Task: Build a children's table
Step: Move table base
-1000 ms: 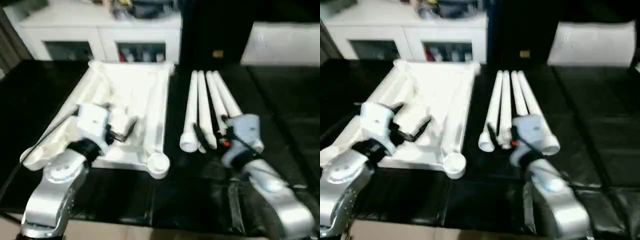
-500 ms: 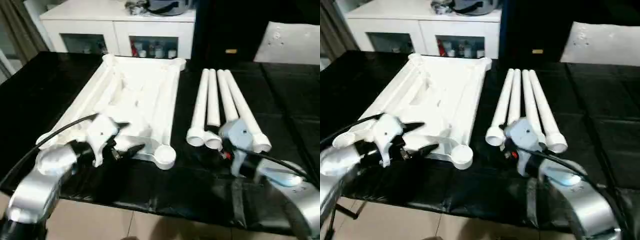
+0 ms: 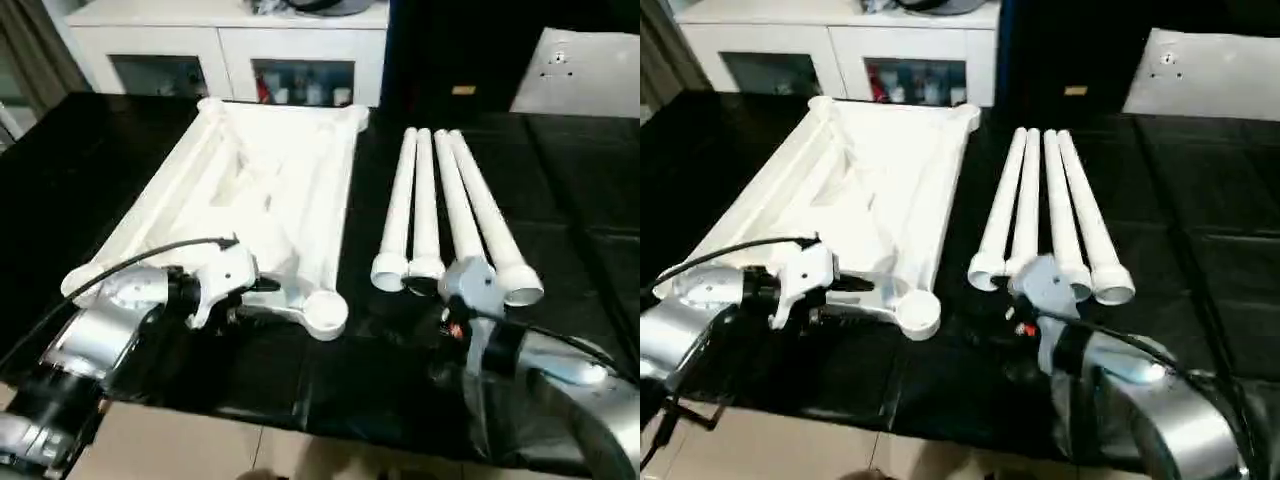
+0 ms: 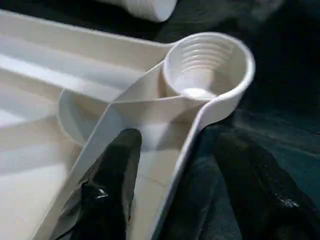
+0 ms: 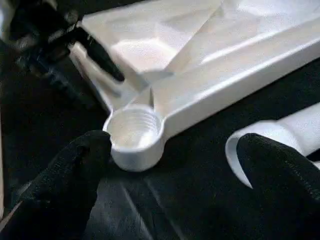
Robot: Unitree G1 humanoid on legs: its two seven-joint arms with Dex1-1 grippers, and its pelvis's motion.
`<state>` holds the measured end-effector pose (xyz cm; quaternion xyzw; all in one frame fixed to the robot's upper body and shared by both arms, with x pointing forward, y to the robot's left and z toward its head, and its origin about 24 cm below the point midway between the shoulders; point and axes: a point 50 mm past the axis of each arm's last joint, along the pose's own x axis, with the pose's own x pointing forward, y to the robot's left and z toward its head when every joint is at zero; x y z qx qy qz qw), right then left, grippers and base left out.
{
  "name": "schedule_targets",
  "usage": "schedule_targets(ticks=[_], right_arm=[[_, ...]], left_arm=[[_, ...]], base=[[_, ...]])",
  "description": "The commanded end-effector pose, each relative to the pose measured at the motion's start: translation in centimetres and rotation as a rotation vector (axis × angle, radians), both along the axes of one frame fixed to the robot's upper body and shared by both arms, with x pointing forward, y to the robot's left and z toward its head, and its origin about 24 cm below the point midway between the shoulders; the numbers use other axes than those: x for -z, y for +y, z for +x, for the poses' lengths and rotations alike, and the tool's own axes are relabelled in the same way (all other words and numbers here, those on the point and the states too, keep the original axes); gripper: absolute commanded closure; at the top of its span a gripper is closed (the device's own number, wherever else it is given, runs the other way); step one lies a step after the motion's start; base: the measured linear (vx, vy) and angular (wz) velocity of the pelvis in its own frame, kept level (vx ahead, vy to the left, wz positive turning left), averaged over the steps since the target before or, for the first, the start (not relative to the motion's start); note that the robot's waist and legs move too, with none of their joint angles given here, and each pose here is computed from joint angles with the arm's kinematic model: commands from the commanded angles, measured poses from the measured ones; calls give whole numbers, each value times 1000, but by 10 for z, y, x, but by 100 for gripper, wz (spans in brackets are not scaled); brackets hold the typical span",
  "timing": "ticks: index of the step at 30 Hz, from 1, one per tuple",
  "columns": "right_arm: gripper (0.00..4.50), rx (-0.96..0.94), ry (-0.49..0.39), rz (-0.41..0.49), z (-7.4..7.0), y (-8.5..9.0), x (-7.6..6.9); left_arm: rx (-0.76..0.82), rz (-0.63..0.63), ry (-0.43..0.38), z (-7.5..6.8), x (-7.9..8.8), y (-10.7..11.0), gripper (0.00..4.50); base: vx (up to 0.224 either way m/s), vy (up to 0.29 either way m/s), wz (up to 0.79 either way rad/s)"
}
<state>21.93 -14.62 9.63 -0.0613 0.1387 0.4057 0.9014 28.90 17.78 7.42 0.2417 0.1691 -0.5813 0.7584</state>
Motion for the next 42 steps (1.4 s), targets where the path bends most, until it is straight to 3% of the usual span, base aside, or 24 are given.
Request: schedule_targets(ticks=[1, 3, 8, 9, 11, 15, 27, 36, 42], right_arm=[[0, -7, -25, -4, -1, -1, -6], [0, -10, -43, -33, 0, -1, -4], [0, -133, 21, -48, -11, 4, 1], [0, -149, 14, -67, -11, 4, 0], [0, -181, 24, -91, -13, 3, 2], [0, -239, 57, -111, -17, 3, 5], [0, -239, 53, -127, -16, 0, 5], [0, -220, 38, -128, -11, 1, 5], [0, -169, 4, -97, -2, -1, -2]], left_arm=[[10, 28, -21, 3, -1, 3, 215], [18, 38, -31, 6, 0, 4, 235], [24, 57, -39, 12, 1, 4, 264], [25, 57, -39, 14, 0, 4, 292], [31, 59, -44, 16, 1, 4, 292], [79, 81, 11, 19, 4, 4, 337], [102, 140, 24, 22, 12, 8, 418], [60, 242, -3, 26, 24, 15, 448], [-30, 94, -23, 31, 15, 3, 449]], base=[[0, 0, 0], [0, 0, 0], [0, 0, 0], [0, 0, 0], [0, 0, 0], [0, 0, 0], [0, 0, 0], [0, 0, 0], [0, 0, 0]])
